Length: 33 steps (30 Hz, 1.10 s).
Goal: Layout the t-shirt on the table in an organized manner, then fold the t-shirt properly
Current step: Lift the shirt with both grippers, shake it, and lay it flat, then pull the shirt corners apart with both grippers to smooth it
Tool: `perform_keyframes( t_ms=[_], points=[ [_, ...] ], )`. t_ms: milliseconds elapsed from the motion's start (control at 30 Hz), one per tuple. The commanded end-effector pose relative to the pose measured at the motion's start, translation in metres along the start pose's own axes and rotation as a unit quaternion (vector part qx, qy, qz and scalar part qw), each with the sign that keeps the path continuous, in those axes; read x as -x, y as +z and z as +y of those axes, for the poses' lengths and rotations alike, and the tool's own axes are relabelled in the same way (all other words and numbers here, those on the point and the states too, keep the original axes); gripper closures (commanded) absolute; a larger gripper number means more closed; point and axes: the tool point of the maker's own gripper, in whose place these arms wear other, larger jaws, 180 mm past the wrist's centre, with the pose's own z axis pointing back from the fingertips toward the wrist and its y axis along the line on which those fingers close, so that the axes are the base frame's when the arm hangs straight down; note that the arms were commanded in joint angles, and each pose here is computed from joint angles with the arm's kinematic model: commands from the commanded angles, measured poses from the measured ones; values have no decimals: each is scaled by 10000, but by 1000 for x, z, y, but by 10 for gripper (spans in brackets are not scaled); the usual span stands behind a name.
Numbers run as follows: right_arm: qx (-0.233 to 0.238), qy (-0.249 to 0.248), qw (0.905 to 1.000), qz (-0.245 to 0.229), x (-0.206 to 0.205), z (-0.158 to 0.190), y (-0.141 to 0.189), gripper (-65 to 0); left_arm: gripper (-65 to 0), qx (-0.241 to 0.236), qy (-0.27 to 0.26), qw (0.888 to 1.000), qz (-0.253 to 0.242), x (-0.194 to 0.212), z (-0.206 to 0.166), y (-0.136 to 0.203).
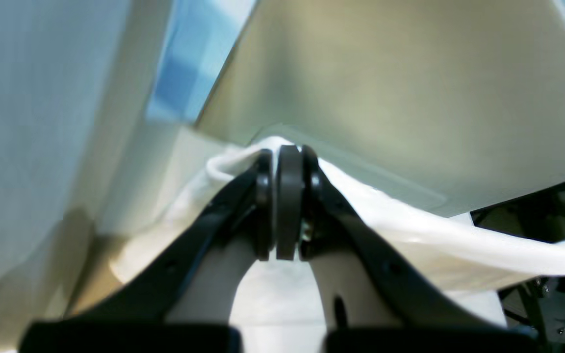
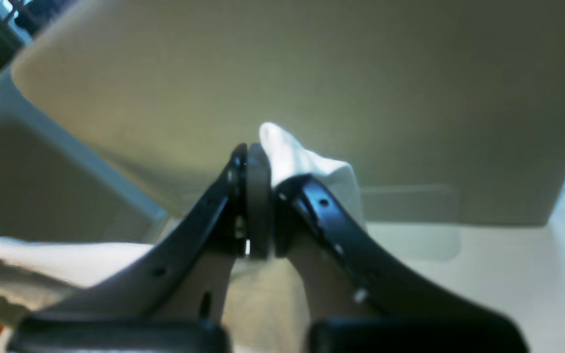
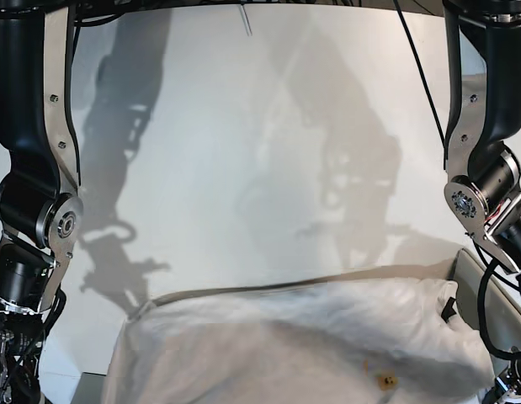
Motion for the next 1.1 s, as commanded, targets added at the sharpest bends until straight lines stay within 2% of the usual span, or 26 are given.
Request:
perform_keyframes(
  t_ms=[0, 100, 200, 300, 367, 433, 533, 667, 767, 900, 1067],
  points=[
    [-203, 135, 9988, -428, -36, 14, 6, 0, 0, -47, -173, 9984, -529, -42, -1, 23],
    [-278, 433, 9976, -458, -43, 4, 17, 0, 0, -134, -386, 9976, -559, -50, -4, 39],
    [-231, 435, 9976, -477, -45, 0, 20, 0, 0, -273, -592, 9969, -437, -40, -3, 51],
    [-85, 454, 9988, -156, -39, -15, 29, 0, 0, -482, -851, 9944, -398, -28, 2, 65],
    [-86, 618, 9980, -47, -48, -12, 41, 0, 0, -644, -1038, 9920, -321, -14, 7, 73],
    [-50, 741, 9968, 301, -23, -21, 58, 0, 0, -808, -1257, 9884, -261, 4, 13, 79],
    [-113, 989, 9909, 908, 37, -18, 86, 0, 0, -1105, -1461, 9829, 199, 61, 39, 88],
    [122, 848, 9778, 1911, 141, -30, 123, 0, 0, -1052, -1692, 9767, 797, 134, 51, 107],
    [142, 601, 9653, 2539, 217, -40, 153, 0, 0, -1255, -1833, 9646, 1418, 190, 71, 129],
    [-65, 123, 9497, 3130, 293, -33, 196, 0, 0, -1355, -1758, 9498, 2203, 264, 84, 158],
    [-199, -91, 9345, 3554, 343, -18, 242, 0, 0, -1442, -1483, 9339, 2917, 326, 97, 188]
  ],
)
